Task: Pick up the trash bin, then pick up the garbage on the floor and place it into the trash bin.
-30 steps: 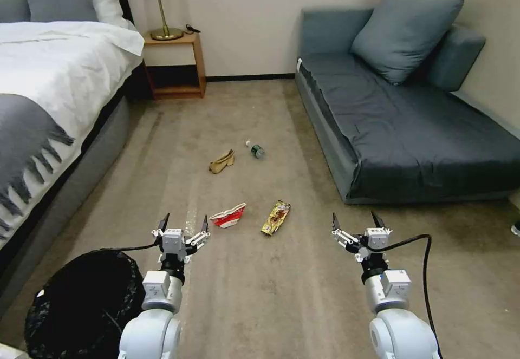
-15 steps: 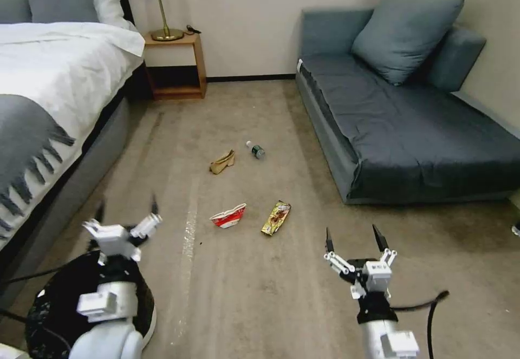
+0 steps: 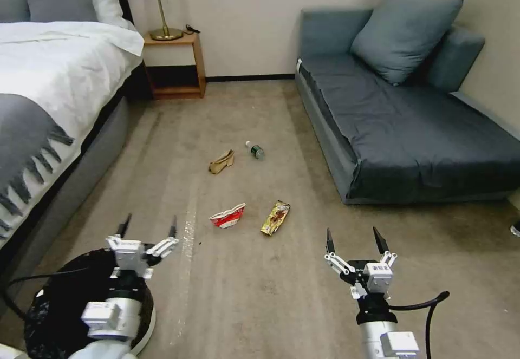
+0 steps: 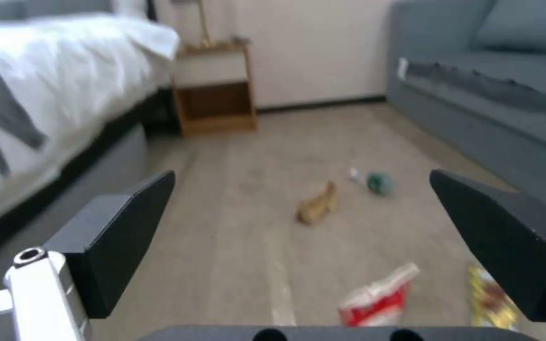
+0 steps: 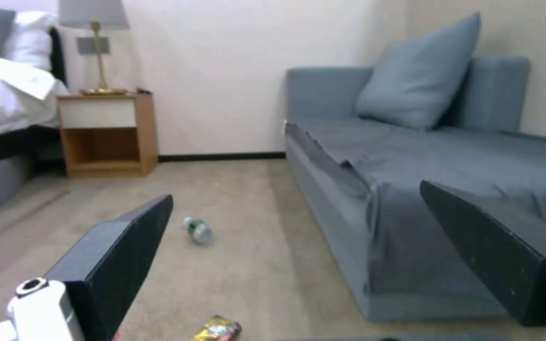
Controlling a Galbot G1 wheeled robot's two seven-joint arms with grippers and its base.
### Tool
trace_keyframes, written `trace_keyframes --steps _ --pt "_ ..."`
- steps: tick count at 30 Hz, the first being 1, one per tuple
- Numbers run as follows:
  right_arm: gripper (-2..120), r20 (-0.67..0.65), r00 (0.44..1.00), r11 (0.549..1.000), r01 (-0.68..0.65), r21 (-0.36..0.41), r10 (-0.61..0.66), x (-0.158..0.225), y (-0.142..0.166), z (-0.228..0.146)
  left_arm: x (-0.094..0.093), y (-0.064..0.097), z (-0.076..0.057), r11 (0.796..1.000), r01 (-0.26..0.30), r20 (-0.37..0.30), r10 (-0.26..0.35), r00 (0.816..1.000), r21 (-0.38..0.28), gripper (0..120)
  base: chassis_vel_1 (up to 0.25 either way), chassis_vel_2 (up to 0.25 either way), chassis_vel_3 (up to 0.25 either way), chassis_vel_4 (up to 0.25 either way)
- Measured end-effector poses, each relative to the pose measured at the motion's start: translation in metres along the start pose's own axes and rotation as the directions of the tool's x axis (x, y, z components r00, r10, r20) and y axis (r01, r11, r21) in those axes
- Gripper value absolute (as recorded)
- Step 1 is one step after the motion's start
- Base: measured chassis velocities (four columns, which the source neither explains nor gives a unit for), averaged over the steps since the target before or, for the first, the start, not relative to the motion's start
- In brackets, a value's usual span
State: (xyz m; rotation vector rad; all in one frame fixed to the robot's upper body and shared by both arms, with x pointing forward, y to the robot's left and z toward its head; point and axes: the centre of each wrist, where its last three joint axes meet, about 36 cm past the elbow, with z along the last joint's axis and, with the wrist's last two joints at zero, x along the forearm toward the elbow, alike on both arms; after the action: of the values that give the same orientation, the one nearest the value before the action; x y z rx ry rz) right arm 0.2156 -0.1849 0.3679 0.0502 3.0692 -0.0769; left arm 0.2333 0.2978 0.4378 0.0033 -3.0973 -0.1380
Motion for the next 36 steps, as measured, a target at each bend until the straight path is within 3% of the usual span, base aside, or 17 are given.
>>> trace_keyframes --steps 1,4,6,8,9,11,12,16,17,21,22,25,26,28,33,34,36 --pt "100 -0.012 1.000 1.000 -0.008 -0.008 0.008 0.000 0.000 0.005 0.004 0.005 -0.005 1.000 -0.018 -0.037 0.018 0.999 0.001 100 0.000 0.000 0.000 0.000" --pt "100 -0.020 1.000 1.000 -0.012 -0.014 0.012 0.000 0.000 0.008 0.006 0.012 -0.008 1.000 -0.025 -0.066 0.024 0.998 -0.012 100 0.000 0.000 0.000 0.000" --pt "100 -0.036 0.999 0.999 -0.020 -0.027 0.019 -0.001 0.001 0.016 0.006 0.042 -0.011 0.997 -0.011 -0.156 -0.001 0.988 -0.076 100 0.000 0.000 0.000 0.000" --pt "100 -0.041 0.999 0.999 -0.023 -0.033 0.022 -0.004 0.001 0.020 -0.004 0.075 -0.005 0.993 0.038 -0.233 -0.062 0.970 -0.110 100 0.000 0.000 0.000 0.000" --pt "100 -0.041 0.999 0.999 -0.023 -0.033 0.022 -0.004 0.001 0.020 -0.004 0.075 -0.005 0.993 0.038 -0.233 -0.062 0.970 -0.110 100 0.000 0.000 0.000 0.000" --pt "100 -0.046 0.999 0.999 -0.027 -0.035 0.026 -0.008 0.001 0.022 -0.015 0.109 -0.003 0.987 0.086 -0.305 -0.124 0.944 -0.137 100 0.000 0.000 0.000 0.000" --pt "100 -0.046 0.999 0.999 -0.027 -0.035 0.026 -0.008 0.001 0.022 -0.015 0.109 -0.003 0.987 0.086 -0.305 -0.124 0.944 -0.137 100 0.000 0.000 0.000 0.000" --pt "100 -0.056 0.998 0.998 -0.036 -0.046 0.033 -0.013 0.000 0.026 -0.024 0.156 -0.012 0.980 0.088 -0.454 -0.163 0.876 -0.181 100 0.000 0.000 0.000 0.000" --pt "100 -0.056 0.998 0.998 -0.036 -0.046 0.033 -0.013 0.000 0.026 -0.024 0.156 -0.012 0.980 0.088 -0.454 -0.163 0.876 -0.181 100 0.000 0.000 0.000 0.000" --pt "100 -0.064 0.997 0.998 -0.042 -0.054 0.039 -0.017 -0.001 0.030 -0.019 0.179 -0.019 0.978 0.078 -0.555 -0.174 0.814 -0.192 100 0.000 0.000 0.000 0.000" --pt "100 -0.064 0.997 0.998 -0.042 -0.054 0.039 -0.017 -0.001 0.030 -0.019 0.179 -0.019 0.978 0.078 -0.555 -0.174 0.814 -0.192 100 0.000 0.000 0.000 0.000" --pt "100 -0.072 0.997 0.998 -0.045 -0.053 0.041 -0.019 -0.002 0.034 -0.010 0.192 -0.023 0.977 0.043 -0.614 -0.165 0.772 -0.208 100 0.000 0.000 0.000 0.000" --pt "100 -0.072 0.997 0.998 -0.045 -0.053 0.041 -0.019 -0.002 0.034 -0.010 0.192 -0.023 0.977 0.043 -0.614 -0.165 0.772 -0.208 100 0.000 0.000 0.000 0.000" --pt "100 -0.077 0.996 0.997 -0.048 -0.053 0.044 -0.021 -0.002 0.037 -0.004 0.200 -0.022 0.978 0.015 -0.644 -0.150 0.750 -0.210 100 0.000 0.000 0.000 0.000" --pt "100 -0.080 0.996 0.997 -0.051 -0.057 0.046 -0.023 -0.003 0.039 0.000 0.214 -0.008 0.984 -0.017 -0.699 -0.115 0.706 -0.179 100 0.000 0.000 0.000 0.000" --pt "100 -0.080 0.996 0.997 -0.051 -0.057 0.046 -0.023 -0.003 0.039 0.000 0.214 -0.008 0.984 -0.017 -0.699 -0.115 0.706 -0.179 100 0.000 0.000 0.000 0.000" --pt "100 -0.079 0.996 0.997 -0.051 -0.058 0.046 -0.024 -0.002 0.039 -0.002 0.219 0.006 0.989 -0.017 -0.722 -0.094 0.685 -0.146 100 0.000 0.000 0.000 0.000"
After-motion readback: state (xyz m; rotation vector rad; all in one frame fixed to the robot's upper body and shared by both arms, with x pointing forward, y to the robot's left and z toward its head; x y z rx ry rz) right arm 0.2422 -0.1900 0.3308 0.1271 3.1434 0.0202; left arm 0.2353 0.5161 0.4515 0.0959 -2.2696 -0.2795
